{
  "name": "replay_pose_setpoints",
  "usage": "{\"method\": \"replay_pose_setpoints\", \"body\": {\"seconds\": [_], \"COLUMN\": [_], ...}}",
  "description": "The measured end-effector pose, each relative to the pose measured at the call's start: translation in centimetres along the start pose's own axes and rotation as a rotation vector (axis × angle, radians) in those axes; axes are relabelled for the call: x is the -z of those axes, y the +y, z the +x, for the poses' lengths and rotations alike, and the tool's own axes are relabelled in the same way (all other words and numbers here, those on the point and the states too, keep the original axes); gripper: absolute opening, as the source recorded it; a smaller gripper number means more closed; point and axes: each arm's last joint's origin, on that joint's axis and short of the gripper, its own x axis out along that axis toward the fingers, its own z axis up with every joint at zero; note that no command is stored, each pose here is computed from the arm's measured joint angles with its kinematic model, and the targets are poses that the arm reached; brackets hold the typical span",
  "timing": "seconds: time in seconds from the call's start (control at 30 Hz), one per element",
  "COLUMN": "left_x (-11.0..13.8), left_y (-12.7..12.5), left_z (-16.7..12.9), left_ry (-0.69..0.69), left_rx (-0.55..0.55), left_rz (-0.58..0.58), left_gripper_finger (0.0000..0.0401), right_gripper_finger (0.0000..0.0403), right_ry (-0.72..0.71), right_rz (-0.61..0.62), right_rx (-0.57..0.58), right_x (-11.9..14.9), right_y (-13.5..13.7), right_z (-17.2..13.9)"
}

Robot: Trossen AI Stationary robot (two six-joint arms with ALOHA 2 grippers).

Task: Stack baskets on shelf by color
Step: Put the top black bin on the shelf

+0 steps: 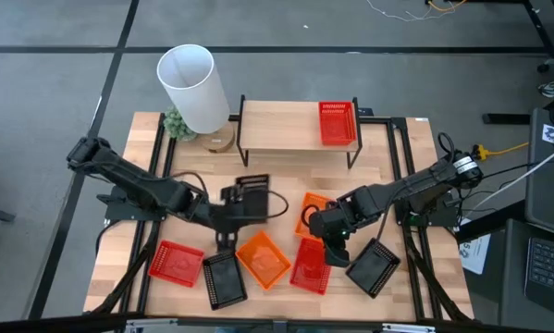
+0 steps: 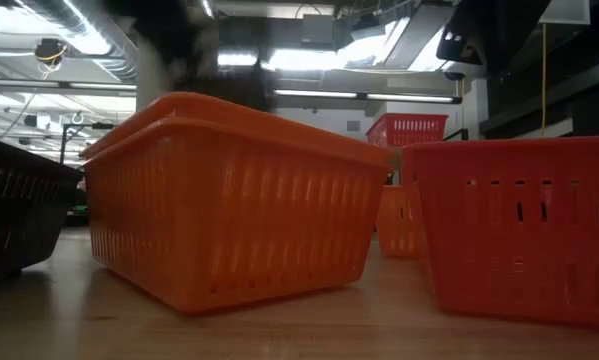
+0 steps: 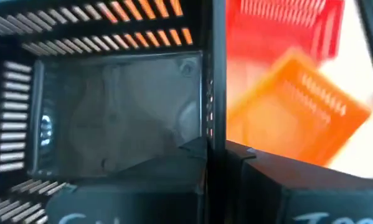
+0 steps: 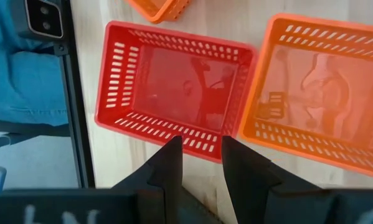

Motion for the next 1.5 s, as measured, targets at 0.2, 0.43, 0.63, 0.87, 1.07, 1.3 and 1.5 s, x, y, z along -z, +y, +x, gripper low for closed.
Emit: {"method": "replay_pose_setpoints", "body": {"seconds": [0.2,0.43,0.63,0.87,1.07,1.3,1.5], "left_x": [-4.9,-6.3,-4.2,-3.1,-2.4,-2.3,-2.4], "left_y": [4.8,15.9,22.3,24.3,24.9,24.8,24.5], "left_z": [-1.5,-2.3,-2.2,0.3,2.6,2.8,2.9], "left_ry": [-0.088,-0.027,0.053,0.116,0.192,0.209,0.212], "left_rx": [-0.140,-0.262,-0.209,-0.150,-0.181,-0.181,-0.172], "left_rz": [0.157,0.161,0.030,-0.022,-0.030,0.020,0.030], "left_gripper_finger": [0.0000,0.0000,0.0000,0.0000,0.0000,0.0007,0.0043], "right_gripper_finger": [0.0110,0.0110,0.0110,0.0110,0.0110,0.0110,0.0110], "right_ry": [0.006,0.011,0.006,0.008,0.003,0.003,0.003], "right_rz": [-0.019,-0.040,-0.066,-0.077,-0.072,-0.026,-0.023], "right_rx": [-0.004,-0.008,0.008,0.005,0.011,0.011,0.011], "right_x": [0.3,0.6,1.0,1.2,1.2,1.2,1.2], "right_y": [0.5,1.1,1.7,2.0,2.0,2.0,2.0], "right_z": [0.1,0.2,0.3,0.3,0.3,0.3,0.3]}}
